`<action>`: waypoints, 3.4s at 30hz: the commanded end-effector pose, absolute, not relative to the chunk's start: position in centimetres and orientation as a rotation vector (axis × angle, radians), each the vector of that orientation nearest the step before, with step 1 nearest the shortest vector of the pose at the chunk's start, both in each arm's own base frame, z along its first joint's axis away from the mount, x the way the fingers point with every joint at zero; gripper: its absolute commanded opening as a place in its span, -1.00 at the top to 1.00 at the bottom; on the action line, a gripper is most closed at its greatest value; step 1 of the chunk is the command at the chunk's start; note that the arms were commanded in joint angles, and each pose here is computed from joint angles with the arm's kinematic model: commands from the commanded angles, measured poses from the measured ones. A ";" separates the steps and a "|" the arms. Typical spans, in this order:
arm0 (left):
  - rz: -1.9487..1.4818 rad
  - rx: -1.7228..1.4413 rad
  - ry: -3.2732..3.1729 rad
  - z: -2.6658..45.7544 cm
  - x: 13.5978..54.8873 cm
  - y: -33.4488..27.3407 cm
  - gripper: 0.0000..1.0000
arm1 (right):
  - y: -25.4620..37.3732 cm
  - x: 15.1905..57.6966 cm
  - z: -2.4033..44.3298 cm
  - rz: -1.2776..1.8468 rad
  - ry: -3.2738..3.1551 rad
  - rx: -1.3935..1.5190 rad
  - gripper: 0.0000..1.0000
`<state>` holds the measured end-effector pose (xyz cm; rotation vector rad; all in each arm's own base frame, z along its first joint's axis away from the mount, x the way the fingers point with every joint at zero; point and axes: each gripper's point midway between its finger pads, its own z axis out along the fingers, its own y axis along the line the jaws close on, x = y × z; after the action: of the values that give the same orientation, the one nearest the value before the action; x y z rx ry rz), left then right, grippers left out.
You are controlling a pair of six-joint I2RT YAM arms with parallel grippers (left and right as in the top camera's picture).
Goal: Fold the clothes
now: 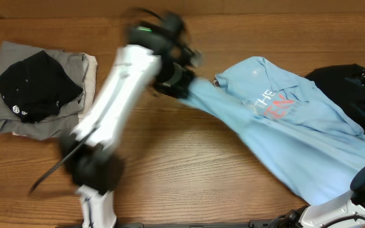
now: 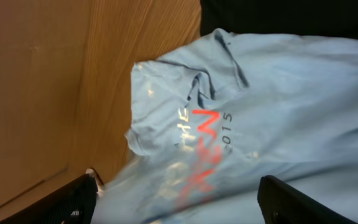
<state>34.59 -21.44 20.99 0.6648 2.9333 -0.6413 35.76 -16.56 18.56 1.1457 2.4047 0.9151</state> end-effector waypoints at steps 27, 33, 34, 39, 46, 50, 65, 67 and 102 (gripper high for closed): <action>0.132 -0.031 3.428 11.6 28.0 -1.6 0.92 | -22.8 24.6 7.2 -0.074 2.503 1.893 -1.00; 0.113 -0.117 3.416 11.5 28.4 -0.3 0.91 | -24.6 20.5 4.4 -0.073 2.347 2.132 -1.00; 0.102 -0.122 3.413 11.5 28.5 -0.2 0.92 | -25.2 20.1 4.3 -0.059 2.296 2.168 -1.00; 0.036 -0.086 3.390 11.3 29.1 -0.8 0.92 | -26.1 22.2 4.2 0.126 2.177 2.145 -1.00; 0.035 -0.087 3.381 11.2 29.3 -0.8 0.91 | -24.9 23.1 2.1 0.124 2.143 2.154 0.35; 0.038 -0.105 3.380 11.2 29.3 -0.7 0.92 | -28.3 21.5 2.4 -0.108 2.024 2.197 0.92; 0.043 -0.384 3.382 11.4 28.5 4.6 0.92 | -45.4 20.9 24.4 -0.200 1.410 1.949 0.92; 0.035 -0.405 3.378 11.3 28.5 4.9 0.92 | -45.3 20.5 24.3 -0.212 1.413 1.965 0.85; -0.539 0.546 2.743 14.2 41.1 -15.3 0.65 | -7.9 39.9 18.6 0.440 2.677 0.956 -0.61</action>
<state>40.23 -14.00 15.54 0.4596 2.7256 -0.7673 40.39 -7.70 18.94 0.9361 2.6589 0.4834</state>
